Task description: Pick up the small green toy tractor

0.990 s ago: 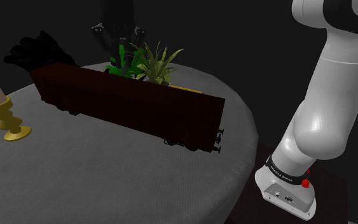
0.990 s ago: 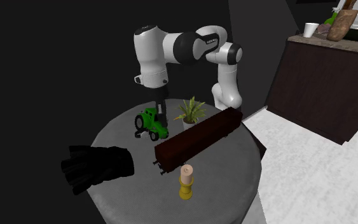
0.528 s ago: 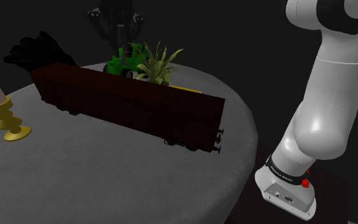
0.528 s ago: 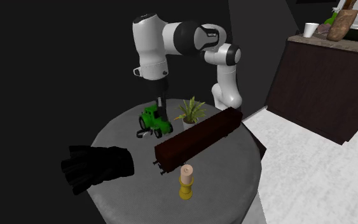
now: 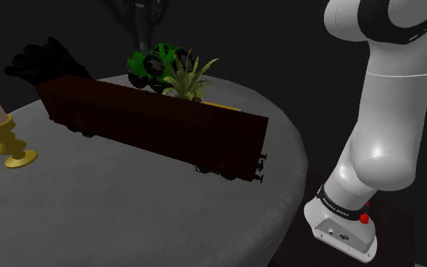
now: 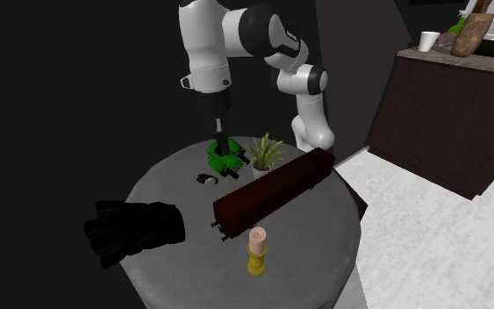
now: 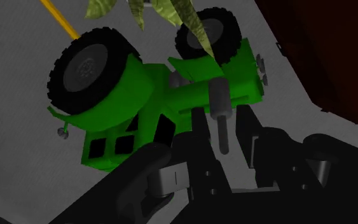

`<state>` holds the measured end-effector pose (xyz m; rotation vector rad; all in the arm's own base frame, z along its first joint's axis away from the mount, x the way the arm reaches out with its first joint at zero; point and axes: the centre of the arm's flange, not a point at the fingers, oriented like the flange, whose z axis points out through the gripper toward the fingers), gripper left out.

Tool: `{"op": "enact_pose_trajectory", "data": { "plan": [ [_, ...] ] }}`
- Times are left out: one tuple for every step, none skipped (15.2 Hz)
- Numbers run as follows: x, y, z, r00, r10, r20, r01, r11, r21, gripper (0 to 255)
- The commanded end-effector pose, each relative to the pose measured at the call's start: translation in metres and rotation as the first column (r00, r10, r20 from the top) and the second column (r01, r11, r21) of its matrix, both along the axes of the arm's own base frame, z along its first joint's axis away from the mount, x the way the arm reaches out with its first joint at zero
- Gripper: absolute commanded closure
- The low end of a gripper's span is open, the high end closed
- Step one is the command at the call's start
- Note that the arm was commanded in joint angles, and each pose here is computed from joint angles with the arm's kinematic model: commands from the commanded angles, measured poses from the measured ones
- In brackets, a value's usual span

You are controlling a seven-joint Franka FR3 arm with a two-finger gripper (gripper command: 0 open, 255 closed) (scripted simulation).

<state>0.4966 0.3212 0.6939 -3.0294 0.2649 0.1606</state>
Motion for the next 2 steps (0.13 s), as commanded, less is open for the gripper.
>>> {"op": "enact_pose_trajectory", "data": {
  "plan": [
    [0.0001, -0.0011, 0.0071, 1.0, 0.0, 0.0, 0.0, 1.0, 0.0, 255],
    [0.0, -0.0011, 0.0071, 1.0, 0.0, 0.0, 0.0, 1.0, 0.0, 255]
  ]
}}
